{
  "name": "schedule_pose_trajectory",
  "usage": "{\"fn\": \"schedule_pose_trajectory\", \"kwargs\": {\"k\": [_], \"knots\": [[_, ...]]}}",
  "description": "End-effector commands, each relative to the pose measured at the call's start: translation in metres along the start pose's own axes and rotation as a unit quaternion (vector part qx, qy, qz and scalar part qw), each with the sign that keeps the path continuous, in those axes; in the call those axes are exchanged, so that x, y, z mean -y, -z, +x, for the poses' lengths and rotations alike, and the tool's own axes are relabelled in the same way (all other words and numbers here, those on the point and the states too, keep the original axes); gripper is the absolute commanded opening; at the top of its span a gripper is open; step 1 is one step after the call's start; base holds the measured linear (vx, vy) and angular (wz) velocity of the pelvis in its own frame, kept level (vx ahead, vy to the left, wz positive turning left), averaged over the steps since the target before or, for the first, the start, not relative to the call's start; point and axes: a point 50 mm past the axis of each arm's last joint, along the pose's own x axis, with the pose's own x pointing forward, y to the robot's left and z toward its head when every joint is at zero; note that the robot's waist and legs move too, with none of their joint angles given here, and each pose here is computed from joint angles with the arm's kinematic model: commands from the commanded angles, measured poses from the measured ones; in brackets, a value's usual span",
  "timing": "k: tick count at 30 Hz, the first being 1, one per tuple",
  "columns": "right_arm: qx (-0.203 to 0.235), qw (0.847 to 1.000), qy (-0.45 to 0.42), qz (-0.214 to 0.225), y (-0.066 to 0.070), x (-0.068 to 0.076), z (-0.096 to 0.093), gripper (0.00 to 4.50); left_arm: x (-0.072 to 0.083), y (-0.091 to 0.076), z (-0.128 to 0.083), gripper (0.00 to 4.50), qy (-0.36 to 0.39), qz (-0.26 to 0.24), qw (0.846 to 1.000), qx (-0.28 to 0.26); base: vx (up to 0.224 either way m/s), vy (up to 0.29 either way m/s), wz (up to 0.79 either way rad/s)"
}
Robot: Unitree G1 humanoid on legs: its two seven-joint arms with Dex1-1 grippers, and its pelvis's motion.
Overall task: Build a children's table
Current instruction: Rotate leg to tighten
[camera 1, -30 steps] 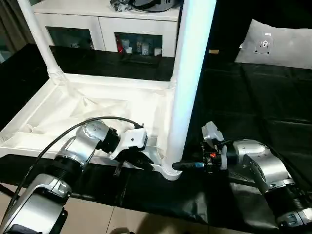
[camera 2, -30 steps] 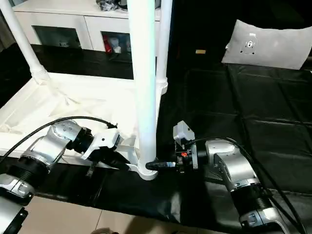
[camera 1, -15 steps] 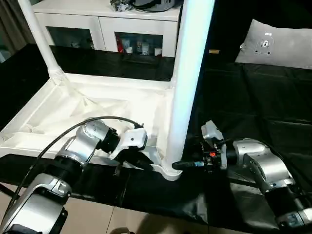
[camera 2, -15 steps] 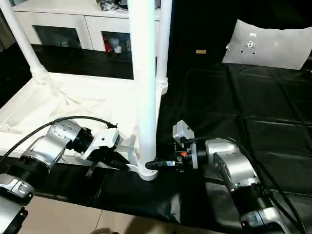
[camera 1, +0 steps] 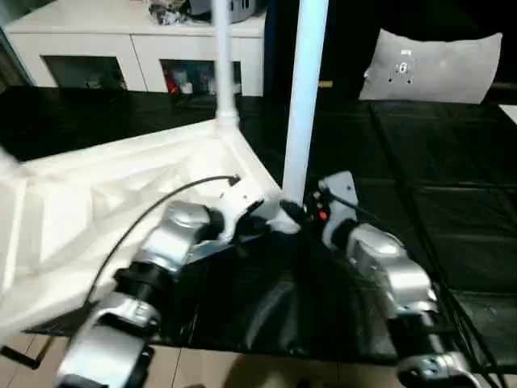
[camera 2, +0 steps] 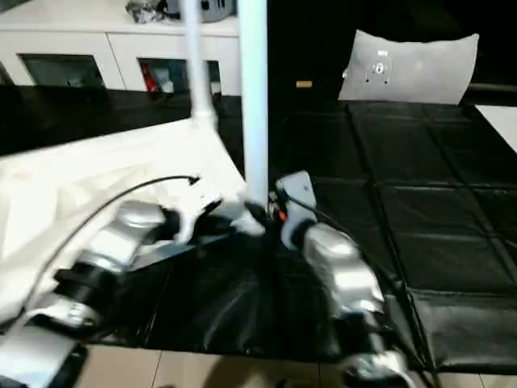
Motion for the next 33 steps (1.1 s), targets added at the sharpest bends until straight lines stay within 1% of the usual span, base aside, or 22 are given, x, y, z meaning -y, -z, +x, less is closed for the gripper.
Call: {"fn": "schedule_pose_trajectory", "kwargs": {"k": [1, 3, 4, 5, 9, 10, 11, 13, 14, 15, 16, 17, 19, 20, 22, 25, 26, 27, 30, 31, 32, 33], "knots": [[-0.040, 0.999, -0.008, 0.014, 0.014, -0.038, 0.024, 1.91, 0.016, -0.028, 0.021, 0.00, -0.045, 0.009, 0.998, 0.043, 0.000, 0.000, 0.00], [-0.026, 0.999, 0.011, 0.025, 0.011, -0.036, 0.027, 1.91, 0.018, -0.029, 0.024, 0.00, -0.053, 0.012, 0.998, 0.044, 0.000, 0.000, 0.00], [-0.020, 0.999, 0.015, 0.029, 0.010, -0.036, 0.027, 2.25, 0.019, -0.030, 0.025, 0.00, -0.053, 0.012, 0.998, 0.044, 0.000, 0.000, 0.00], [-0.010, 0.999, 0.020, 0.032, 0.008, -0.034, 0.026, 2.45, 0.020, -0.031, 0.026, 0.00, -0.051, 0.015, 0.998, 0.045, 0.000, 0.000, 0.00], [0.025, 0.998, 0.034, 0.036, 0.004, -0.025, 0.019, 2.81, 0.022, -0.028, 0.023, 0.00, -0.041, 0.018, 0.998, 0.043, 0.000, 0.000, 0.00], [0.040, 0.998, 0.027, 0.032, 0.003, -0.020, 0.015, 2.93, 0.021, -0.024, 0.020, 0.00, -0.034, 0.021, 0.998, 0.041, 0.000, 0.000, 0.00], [0.043, 0.998, 0.023, 0.028, 0.003, -0.017, 0.013, 2.93, 0.020, -0.023, 0.019, 0.00, -0.032, 0.021, 0.998, 0.040, 0.000, 0.000, 0.00], [0.050, 0.998, 0.014, 0.019, 0.003, -0.014, 0.009, 3.15, 0.019, -0.020, 0.017, 0.00, -0.026, 0.024, 0.999, 0.038, 0.000, 0.000, 0.00], [0.059, 0.998, -0.001, 0.007, 0.003, -0.008, 0.002, 3.26, 0.018, -0.016, 0.014, 0.00, -0.012, 0.029, 0.999, 0.037, 0.000, 0.000, 0.00], [0.060, 0.998, -0.003, 0.005, 0.002, -0.007, 0.001, 3.38, 0.018, -0.016, 0.013, 0.00, -0.009, 0.029, 0.999, 0.037, 0.000, 0.000, 0.00], [0.067, 0.997, -0.026, -0.011, 0.001, 0.000, -0.008, 3.46, 0.016, -0.011, 0.008, 0.00, 0.006, 0.035, 0.999, 0.033, 0.000, 0.000, 0.00], [0.067, 0.997, -0.026, -0.011, 0.001, 0.000, -0.008, 3.46, 0.016, -0.011, 0.008, 0.00, 0.006, 0.035, 0.999, 0.033, 0.000, 0.000, 0.00], [0.073, 0.995, -0.062, -0.032, 0.000, 0.007, -0.018, 3.71, 0.013, -0.006, 0.002, 0.00, 0.024, 0.051, 0.998, 0.027, 0.000, 0.000, 0.00], [0.072, 0.993, -0.084, -0.040, 0.000, 0.009, -0.023, 3.88, 0.012, -0.004, -0.001, 0.00, 0.036, 0.064, 0.997, 0.024, 0.000, 0.000, 0.00], [0.061, 0.988, -0.130, -0.065, 0.001, 0.017, -0.034, 3.94, 0.008, 0.001, -0.009, 0.00, 0.060, 0.089, 0.994, 0.015, 0.000, 0.000, 0.00], [0.050, 0.982, -0.161, -0.083, 0.001, 0.023, -0.043, 4.23, 0.006, 0.005, -0.016, 0.00, 0.085, 0.104, 0.991, 0.009, 0.000, 0.000, 0.00], [0.043, 0.979, -0.177, -0.088, 0.001, 0.026, -0.047, 4.23, 0.007, 0.006, -0.019, 0.00, 0.105, 0.117, 0.987, 0.010, 0.000, 0.000, 0.00], [0.034, 0.974, -0.202, -0.100, 0.000, 0.029, -0.053, 4.23, 0.007, 0.010, -0.023, 0.00, 0.128, 0.126, 0.984, -0.001, 0.000, 0.000, 0.00], [0.013, 0.957, -0.264, -0.120, -0.002, 0.032, -0.062, 4.23, 0.008, 0.017, -0.033, 0.00, 0.181, 0.153, 0.971, -0.022, 0.000, 0.000, 0.00], [0.013, 0.957, -0.264, -0.120, -0.002, 0.032, -0.062, 4.23, 0.008, 0.017, -0.033, 0.00, 0.181, 0.153, 0.971, -0.022, 0.000, 0.000, 0.00], [0.003, 0.948, -0.294, -0.118, -0.003, 0.032, -0.065, 4.23, 0.009, 0.018, -0.036, 0.00, 0.207, 0.166, 0.964, -0.022, 0.000, 0.000, 0.00], [0.001, 0.946, -0.301, -0.117, -0.003, 0.033, -0.066, 4.23, 0.010, 0.018, -0.037, 0.00, 0.214, 0.168, 0.962, -0.021, 0.000, 0.000, 0.00]]}}
